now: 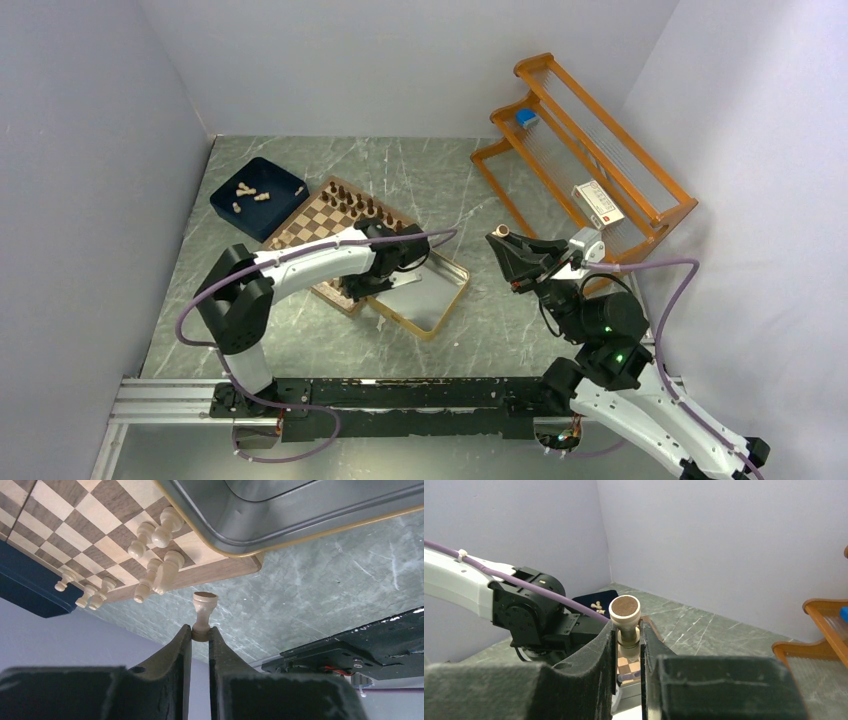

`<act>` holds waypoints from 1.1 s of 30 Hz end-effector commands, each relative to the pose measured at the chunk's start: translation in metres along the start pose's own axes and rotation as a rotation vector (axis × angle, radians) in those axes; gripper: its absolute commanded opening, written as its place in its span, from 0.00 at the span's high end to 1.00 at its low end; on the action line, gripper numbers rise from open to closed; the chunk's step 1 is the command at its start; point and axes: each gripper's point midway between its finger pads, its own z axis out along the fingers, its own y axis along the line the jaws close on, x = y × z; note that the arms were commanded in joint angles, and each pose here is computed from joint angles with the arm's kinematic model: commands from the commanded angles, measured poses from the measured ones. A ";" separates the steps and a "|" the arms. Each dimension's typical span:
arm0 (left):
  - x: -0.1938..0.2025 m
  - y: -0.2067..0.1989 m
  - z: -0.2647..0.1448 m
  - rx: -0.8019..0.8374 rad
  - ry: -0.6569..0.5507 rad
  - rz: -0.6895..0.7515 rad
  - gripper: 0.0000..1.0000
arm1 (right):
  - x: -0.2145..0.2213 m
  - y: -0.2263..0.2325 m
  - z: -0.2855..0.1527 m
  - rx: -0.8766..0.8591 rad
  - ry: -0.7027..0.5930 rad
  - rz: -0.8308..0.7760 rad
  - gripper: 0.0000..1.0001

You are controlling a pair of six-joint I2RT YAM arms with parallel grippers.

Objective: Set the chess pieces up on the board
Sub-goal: Place the chess piece on the chessboard.

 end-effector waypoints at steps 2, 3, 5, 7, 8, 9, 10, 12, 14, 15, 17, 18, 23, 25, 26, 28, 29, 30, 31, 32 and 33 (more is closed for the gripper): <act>0.002 0.001 0.007 -0.019 0.036 0.035 0.91 | -0.015 -0.004 -0.003 0.018 -0.030 0.002 0.90; 0.004 0.003 0.008 -0.027 0.046 0.038 0.91 | -0.015 -0.004 -0.003 0.018 -0.032 0.002 0.90; 0.006 0.005 0.011 -0.046 0.062 0.043 0.91 | -0.016 -0.004 -0.003 0.020 -0.035 0.001 0.90; 0.005 0.005 0.012 -0.049 0.066 0.045 0.91 | -0.018 -0.004 -0.004 0.020 -0.041 0.002 0.90; 0.004 0.005 0.013 -0.047 0.067 0.047 0.91 | -0.019 -0.004 -0.004 0.020 -0.041 0.002 0.90; 0.003 0.005 0.013 -0.050 0.068 0.047 0.91 | -0.019 -0.004 -0.004 0.020 -0.041 0.002 0.90; 0.003 0.007 0.013 -0.057 0.071 0.047 0.92 | -0.019 -0.004 -0.004 0.018 -0.041 0.002 0.90; 0.002 0.007 0.014 -0.055 0.071 0.049 0.91 | -0.021 -0.004 -0.004 0.018 -0.044 0.002 0.90; -0.001 0.006 0.015 -0.047 0.064 0.053 0.90 | -0.021 -0.003 -0.004 0.017 -0.045 0.003 0.90; -0.002 0.006 0.016 -0.047 0.068 0.054 0.89 | -0.022 -0.003 -0.004 0.017 -0.046 0.003 0.90; -0.002 0.005 0.019 -0.046 0.076 0.060 0.89 | -0.022 -0.003 -0.004 0.016 -0.046 0.005 0.90; -0.002 0.004 0.020 -0.043 0.080 0.060 0.89 | -0.023 -0.003 -0.004 0.014 -0.048 0.005 0.90; -0.005 0.005 0.022 -0.046 0.094 0.063 0.90 | -0.023 -0.003 -0.005 0.014 -0.048 0.006 0.90; -0.005 0.005 0.025 -0.046 0.108 0.067 0.90 | -0.024 -0.002 -0.005 0.012 -0.052 0.007 0.90; -0.007 0.005 0.025 -0.046 0.110 0.065 0.90 | -0.025 -0.003 -0.005 0.012 -0.053 0.007 0.90; -0.008 0.005 0.026 -0.049 0.116 0.068 0.90 | -0.026 -0.002 -0.005 0.010 -0.055 0.005 0.90; -0.007 0.006 0.026 -0.051 0.123 0.068 0.90 | -0.026 -0.002 -0.006 0.010 -0.056 0.004 0.90; -0.007 0.006 0.026 -0.052 0.124 0.067 0.90 | -0.026 -0.002 -0.006 0.010 -0.057 0.004 0.90; -0.008 0.007 0.026 -0.054 0.124 0.067 0.90 | -0.027 -0.002 -0.006 0.009 -0.057 0.004 0.90; -0.008 0.006 0.027 -0.054 0.126 0.066 0.90 | -0.027 -0.002 -0.006 0.007 -0.058 0.005 0.90; -0.008 0.006 0.028 -0.056 0.131 0.068 0.90 | -0.027 -0.002 -0.006 0.007 -0.059 0.006 0.90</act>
